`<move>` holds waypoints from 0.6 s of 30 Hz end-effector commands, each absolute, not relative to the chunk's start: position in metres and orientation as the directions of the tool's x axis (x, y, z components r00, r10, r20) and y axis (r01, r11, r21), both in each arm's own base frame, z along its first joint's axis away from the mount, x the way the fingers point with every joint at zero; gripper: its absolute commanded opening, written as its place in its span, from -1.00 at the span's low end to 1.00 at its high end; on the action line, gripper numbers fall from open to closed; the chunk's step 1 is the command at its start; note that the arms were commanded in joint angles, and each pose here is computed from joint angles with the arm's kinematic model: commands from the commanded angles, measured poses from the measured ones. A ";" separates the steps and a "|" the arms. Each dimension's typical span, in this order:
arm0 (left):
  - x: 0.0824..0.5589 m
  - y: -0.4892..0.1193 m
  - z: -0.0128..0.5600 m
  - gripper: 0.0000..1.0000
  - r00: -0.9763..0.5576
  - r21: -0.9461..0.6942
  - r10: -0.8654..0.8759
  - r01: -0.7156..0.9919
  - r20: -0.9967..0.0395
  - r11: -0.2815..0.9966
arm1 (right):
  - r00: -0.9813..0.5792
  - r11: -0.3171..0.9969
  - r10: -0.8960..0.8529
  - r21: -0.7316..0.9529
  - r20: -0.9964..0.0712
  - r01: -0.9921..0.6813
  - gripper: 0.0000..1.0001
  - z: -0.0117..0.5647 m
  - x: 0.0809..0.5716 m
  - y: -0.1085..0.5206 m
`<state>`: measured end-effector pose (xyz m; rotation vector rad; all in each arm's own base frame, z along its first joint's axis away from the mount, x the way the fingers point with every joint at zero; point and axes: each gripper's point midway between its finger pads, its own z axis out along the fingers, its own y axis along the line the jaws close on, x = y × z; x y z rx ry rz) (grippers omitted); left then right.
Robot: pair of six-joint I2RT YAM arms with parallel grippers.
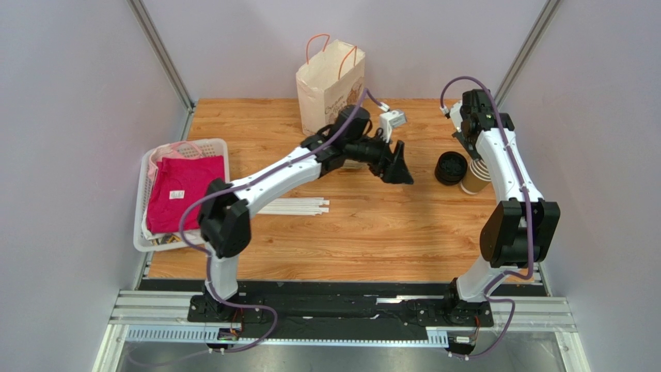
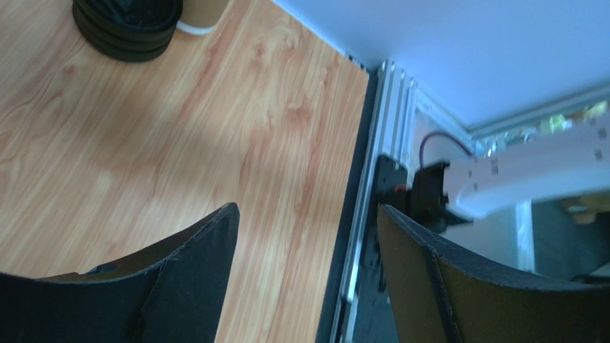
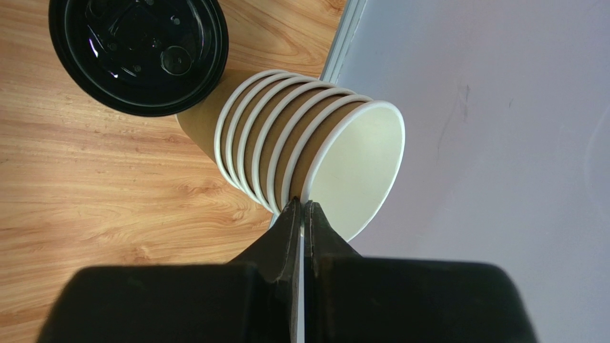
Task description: Pack the takeout coffee
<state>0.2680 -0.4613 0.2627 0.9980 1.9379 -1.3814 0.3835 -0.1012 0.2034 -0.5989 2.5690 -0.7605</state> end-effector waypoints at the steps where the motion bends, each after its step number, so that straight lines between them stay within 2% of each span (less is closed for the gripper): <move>1: 0.296 -0.521 0.320 0.57 -0.592 -0.589 0.001 0.803 -0.806 0.092 | -0.820 0.800 -0.460 -0.559 -0.341 -0.217 -1.00 0.232 0.389 -0.100; 2: 0.306 -0.534 0.301 0.55 -0.621 -0.618 -0.005 0.779 -0.784 0.111 | -0.823 0.806 -0.456 -0.550 -0.339 -0.219 -1.00 0.231 0.388 -0.100; 4: 0.311 -0.552 0.316 0.46 -0.648 -0.651 -0.065 0.756 -0.759 0.067 | -0.826 0.816 -0.449 -0.534 -0.340 -0.223 -1.00 0.228 0.388 -0.100; 5: 0.320 -0.563 0.296 0.45 -0.676 -0.680 -0.070 0.728 -0.733 0.090 | -0.828 0.819 -0.445 -0.528 -0.342 -0.222 -1.00 0.229 0.387 -0.099; 7: 0.326 -0.576 0.302 0.43 -0.708 -0.716 -0.114 0.694 -0.697 0.071 | -0.833 0.823 -0.441 -0.520 -0.336 -0.226 -1.00 0.228 0.387 -0.100; 8: 0.332 -0.585 0.284 0.44 -0.727 -0.737 -0.121 0.670 -0.676 0.087 | -0.834 0.825 -0.437 -0.519 -0.336 -0.223 -1.00 0.229 0.387 -0.101; 12: 0.338 -0.605 0.277 0.55 -0.738 -0.756 -0.170 0.649 -0.653 0.087 | -0.852 0.837 -0.414 -0.503 -0.320 -0.217 -1.00 0.227 0.384 -0.105; 18: 0.344 -0.623 0.255 0.57 -0.766 -0.791 -0.203 0.602 -0.610 0.105 | -0.871 0.864 -0.376 -0.458 -0.316 -0.207 -1.00 0.225 0.373 -0.103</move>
